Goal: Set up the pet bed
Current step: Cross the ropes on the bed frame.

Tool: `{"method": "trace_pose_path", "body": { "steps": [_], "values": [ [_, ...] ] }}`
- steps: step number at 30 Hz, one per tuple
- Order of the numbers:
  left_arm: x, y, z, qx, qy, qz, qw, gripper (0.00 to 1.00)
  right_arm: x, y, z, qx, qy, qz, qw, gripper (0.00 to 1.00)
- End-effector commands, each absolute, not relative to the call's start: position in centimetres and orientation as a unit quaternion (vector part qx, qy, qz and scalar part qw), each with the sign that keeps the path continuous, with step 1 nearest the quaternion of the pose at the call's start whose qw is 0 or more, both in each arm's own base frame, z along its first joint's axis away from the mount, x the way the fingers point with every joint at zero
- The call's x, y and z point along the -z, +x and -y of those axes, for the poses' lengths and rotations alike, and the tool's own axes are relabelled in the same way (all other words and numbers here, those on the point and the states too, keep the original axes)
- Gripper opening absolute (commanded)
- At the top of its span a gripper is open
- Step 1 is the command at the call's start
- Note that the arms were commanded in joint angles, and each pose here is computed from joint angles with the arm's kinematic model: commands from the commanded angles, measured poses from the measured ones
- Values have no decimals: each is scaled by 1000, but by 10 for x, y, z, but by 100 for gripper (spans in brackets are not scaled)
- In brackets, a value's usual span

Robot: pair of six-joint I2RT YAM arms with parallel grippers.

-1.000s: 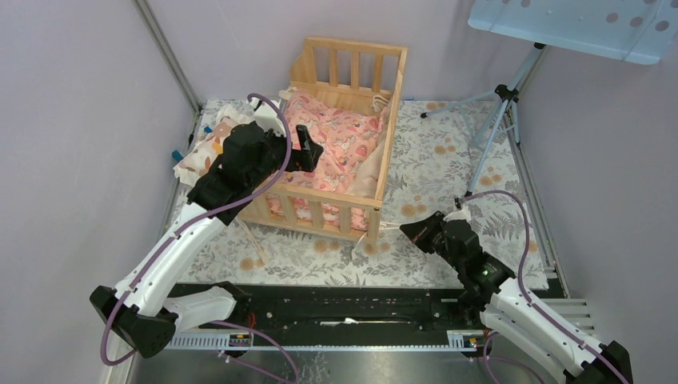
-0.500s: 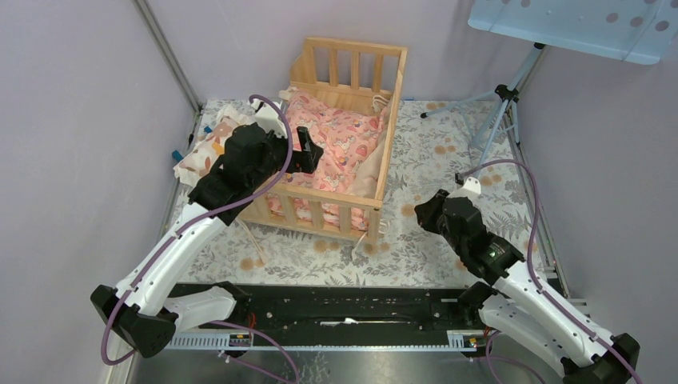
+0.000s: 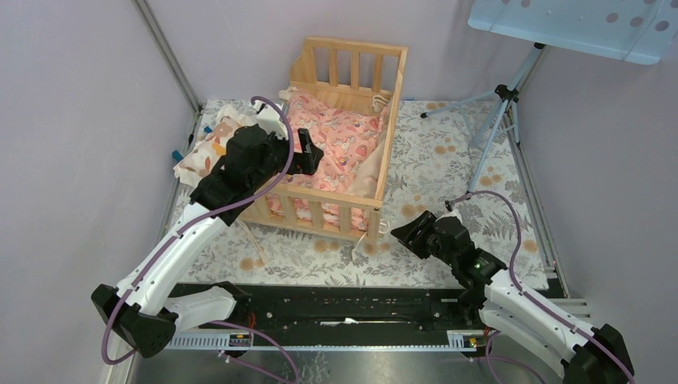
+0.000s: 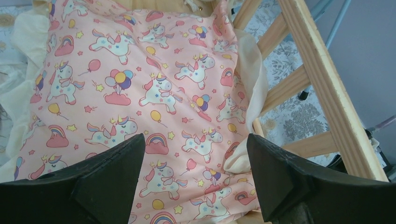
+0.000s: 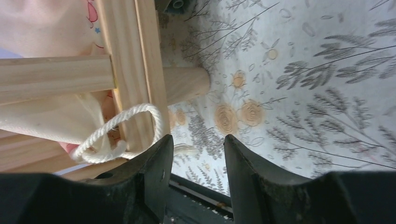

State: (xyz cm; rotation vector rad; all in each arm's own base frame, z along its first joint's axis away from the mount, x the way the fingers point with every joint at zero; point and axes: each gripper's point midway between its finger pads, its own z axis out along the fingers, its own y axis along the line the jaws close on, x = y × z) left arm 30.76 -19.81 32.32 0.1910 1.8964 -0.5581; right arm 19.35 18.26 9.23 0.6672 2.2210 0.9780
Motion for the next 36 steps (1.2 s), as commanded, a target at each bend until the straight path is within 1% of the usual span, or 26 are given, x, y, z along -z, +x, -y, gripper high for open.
{"method": "trace_pose_path", "body": {
  "steps": [1, 4, 11, 20, 21, 22, 26, 28, 30, 34, 36],
  "values": [
    [-331, 310, 199, 244, 81, -788, 559, 86, -129, 201, -213, -476, 265, -787, 289, 52],
    [-331, 310, 200, 244, 81, -788, 559, 86, -131, 202, -216, -489, 268, -779, 287, 52],
    [-330, 310, 200, 245, 82, -789, 558, 86, -134, 206, -211, -482, 276, -775, 302, 50],
    [-333, 309, 198, 244, 80, -787, 561, 86, -117, 207, -227, -489, 267, -787, 266, 49],
    [-333, 309, 198, 244, 80, -786, 562, 86, -115, 208, -229, -488, 267, -789, 263, 46],
    [-334, 308, 198, 244, 80, -786, 562, 86, -114, 209, -231, -489, 265, -788, 263, 40],
    [-334, 308, 196, 242, 79, -786, 564, 86, -109, 217, -232, -475, 262, -795, 273, 24],
    [-335, 308, 196, 241, 79, -785, 565, 86, -106, 222, -229, -454, 253, -805, 286, 18],
    [-334, 308, 196, 240, 79, -786, 564, 86, -101, 228, -220, -414, 245, -821, 309, 15],
    [-333, 308, 194, 235, 79, -787, 565, 86, -90, 241, -187, -284, 210, -863, 361, 15],
    [-333, 308, 193, 234, 79, -787, 565, 86, -84, 244, -166, -203, 185, -886, 374, 19]
  ]
}}
